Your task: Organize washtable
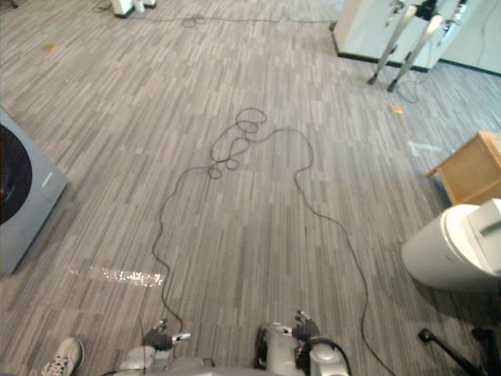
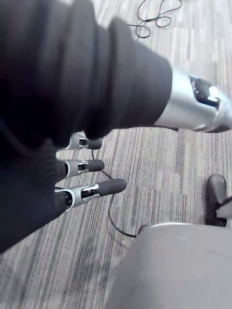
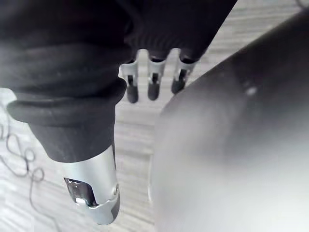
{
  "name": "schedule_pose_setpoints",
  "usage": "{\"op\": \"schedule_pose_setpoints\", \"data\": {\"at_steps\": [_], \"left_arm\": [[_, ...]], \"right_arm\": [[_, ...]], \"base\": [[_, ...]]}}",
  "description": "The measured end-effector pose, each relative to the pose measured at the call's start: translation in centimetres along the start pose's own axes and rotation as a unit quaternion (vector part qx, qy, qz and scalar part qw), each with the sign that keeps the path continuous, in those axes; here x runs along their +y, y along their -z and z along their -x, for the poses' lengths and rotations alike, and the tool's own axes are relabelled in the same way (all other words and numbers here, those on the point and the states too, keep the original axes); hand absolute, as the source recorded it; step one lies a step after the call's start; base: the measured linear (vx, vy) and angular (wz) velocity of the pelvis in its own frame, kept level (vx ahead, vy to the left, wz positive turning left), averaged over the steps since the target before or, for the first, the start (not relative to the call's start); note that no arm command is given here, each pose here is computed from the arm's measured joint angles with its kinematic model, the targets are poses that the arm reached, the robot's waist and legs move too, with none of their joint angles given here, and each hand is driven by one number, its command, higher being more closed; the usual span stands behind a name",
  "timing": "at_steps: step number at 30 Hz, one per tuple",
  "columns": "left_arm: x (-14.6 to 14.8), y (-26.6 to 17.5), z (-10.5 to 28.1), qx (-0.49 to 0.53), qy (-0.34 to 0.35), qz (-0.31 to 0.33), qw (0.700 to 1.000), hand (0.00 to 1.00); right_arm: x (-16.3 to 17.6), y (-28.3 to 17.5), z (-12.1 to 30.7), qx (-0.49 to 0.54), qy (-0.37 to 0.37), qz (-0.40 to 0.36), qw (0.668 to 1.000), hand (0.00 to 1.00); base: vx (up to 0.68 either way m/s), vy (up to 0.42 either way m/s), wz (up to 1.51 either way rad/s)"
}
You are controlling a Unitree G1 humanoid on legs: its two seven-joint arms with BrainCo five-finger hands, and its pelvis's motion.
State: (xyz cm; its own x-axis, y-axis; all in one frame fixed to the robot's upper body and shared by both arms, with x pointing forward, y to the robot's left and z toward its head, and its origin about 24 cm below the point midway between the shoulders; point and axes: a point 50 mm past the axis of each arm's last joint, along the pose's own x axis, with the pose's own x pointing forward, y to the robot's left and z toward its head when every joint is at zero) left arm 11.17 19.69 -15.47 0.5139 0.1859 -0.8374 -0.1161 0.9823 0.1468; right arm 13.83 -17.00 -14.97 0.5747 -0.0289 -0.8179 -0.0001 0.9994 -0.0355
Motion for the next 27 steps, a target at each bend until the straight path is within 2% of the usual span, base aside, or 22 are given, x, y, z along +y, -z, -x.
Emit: {"op": "schedule_pose_setpoints", "data": {"at_steps": [2,4,10,17,19,22,27], "left_arm": [[0.4,0.7,0.2,0.010,-0.014,0.026,1.000,0.00],[-0.7,-0.2,0.1,-0.003,-0.006,0.056,0.998,0.00],[-1.5,-2.0,0.2,-0.046,0.001,0.070,0.996,0.00],[-2.0,-3.4,0.1,-0.078,0.014,0.074,0.994,0.00],[-0.9,-3.6,-0.1,-0.081,0.004,0.059,0.995,0.00],[-0.6,-3.6,-0.2,-0.073,0.006,0.039,0.997,0.00],[-1.5,-2.5,-0.2,-0.048,0.021,0.019,0.998,0.00]], "right_arm": [[0.2,-0.1,0.0,-0.001,-0.001,-0.001,1.000,0.00],[-0.5,-0.9,0.0,-0.018,0.006,0.014,1.000,0.00],[0.6,-1.2,0.0,-0.027,-0.006,0.010,1.000,0.00],[1.4,-1.3,-0.3,-0.016,-0.015,0.007,1.000,0.00],[2.5,-1.5,-0.3,-0.019,-0.029,0.006,0.999,0.00],[2.3,-0.7,-0.2,-0.009,-0.030,0.012,0.999,0.00],[2.5,-1.6,-0.1,-0.034,-0.036,0.030,0.998,0.00]], "base": [[0.65,-0.159,0.92],[0.64,-0.177,0.44],[0.53,-0.090,-0.17],[0.52,0.126,-0.31],[0.64,0.269,-0.11],[0.71,0.236,-0.07],[0.50,0.104,-0.12]]}}
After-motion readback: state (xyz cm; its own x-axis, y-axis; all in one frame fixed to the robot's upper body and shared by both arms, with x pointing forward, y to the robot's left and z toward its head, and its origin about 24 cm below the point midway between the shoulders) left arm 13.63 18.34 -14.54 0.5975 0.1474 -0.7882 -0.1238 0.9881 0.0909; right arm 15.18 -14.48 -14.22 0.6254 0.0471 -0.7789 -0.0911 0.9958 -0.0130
